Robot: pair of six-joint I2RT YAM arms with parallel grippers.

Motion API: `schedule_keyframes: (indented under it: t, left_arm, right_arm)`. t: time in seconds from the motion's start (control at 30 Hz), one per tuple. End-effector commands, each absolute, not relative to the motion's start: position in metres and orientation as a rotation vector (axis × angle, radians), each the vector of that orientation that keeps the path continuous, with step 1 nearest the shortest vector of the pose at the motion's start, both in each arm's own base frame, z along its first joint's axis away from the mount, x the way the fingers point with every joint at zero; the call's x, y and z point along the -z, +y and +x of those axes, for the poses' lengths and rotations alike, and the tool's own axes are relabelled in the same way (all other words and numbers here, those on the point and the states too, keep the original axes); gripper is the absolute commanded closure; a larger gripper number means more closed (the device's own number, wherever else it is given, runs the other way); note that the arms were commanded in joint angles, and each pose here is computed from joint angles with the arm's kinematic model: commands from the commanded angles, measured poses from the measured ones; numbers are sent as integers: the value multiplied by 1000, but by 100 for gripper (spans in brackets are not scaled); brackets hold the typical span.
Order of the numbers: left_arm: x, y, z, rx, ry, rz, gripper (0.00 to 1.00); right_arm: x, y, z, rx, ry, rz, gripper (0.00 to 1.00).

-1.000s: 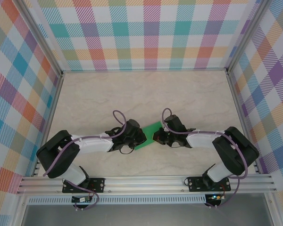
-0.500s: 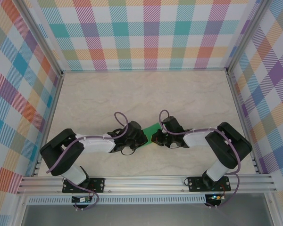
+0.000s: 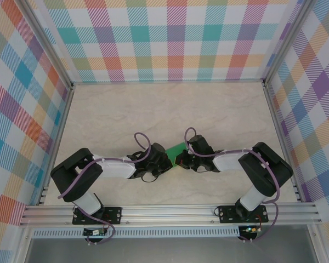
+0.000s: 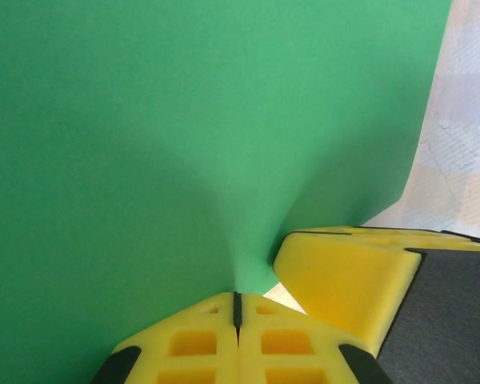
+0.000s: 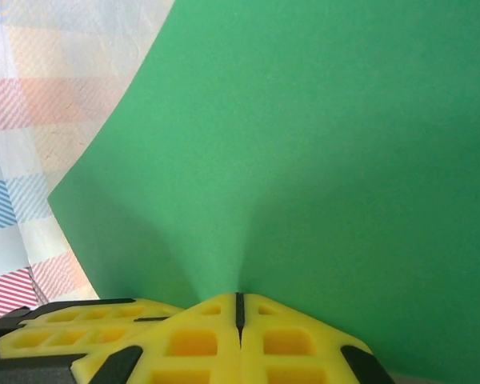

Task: Fold a paper plane with a square sheet of paper (pick it up from the middle)
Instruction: First fold in half a square sheet of paper at the center of the table.

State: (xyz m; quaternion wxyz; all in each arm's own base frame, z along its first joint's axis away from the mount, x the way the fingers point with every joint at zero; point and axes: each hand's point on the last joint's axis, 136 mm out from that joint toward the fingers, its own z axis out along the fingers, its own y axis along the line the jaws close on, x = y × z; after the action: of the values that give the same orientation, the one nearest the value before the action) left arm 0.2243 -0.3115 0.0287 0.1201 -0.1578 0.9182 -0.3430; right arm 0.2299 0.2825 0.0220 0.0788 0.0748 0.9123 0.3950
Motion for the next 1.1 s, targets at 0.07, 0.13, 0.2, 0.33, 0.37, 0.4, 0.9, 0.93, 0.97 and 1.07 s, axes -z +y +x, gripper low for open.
schedule_keyframes:
  t: [0.07,0.13,0.2,0.33,0.37,0.4,0.9,0.93,0.97,1.07]
  left_arm:
    - [-16,-308,216,960,2715,-461,100]
    - [-14,-307,216,948,2720,-464,100]
    - [-13,-306,215,941,2725,-466,100]
    - [-10,-305,214,926,2737,-473,100]
    - [-9,-305,214,922,2740,-473,100]
    - [-8,-304,213,917,2744,-474,100]
    - [15,-284,201,746,2843,-562,100]
    - [16,-283,200,734,2851,-568,100]
    - [18,-281,198,718,2859,-574,100]
    - [21,-277,196,693,2869,-591,100]
  right_arm:
    - [-20,291,226,-1217,2728,145,99]
    - [-17,291,224,-1211,2736,145,99]
    - [-16,291,223,-1206,2742,146,99]
    - [-11,289,222,-1193,2757,151,100]
    - [-11,289,221,-1191,2760,151,100]
    - [-10,287,221,-1187,2762,156,100]
    - [2,254,230,-927,2778,124,100]
    - [5,246,232,-892,2782,138,100]
    - [7,238,234,-868,2779,155,100]
    - [13,213,242,-808,2765,229,100]
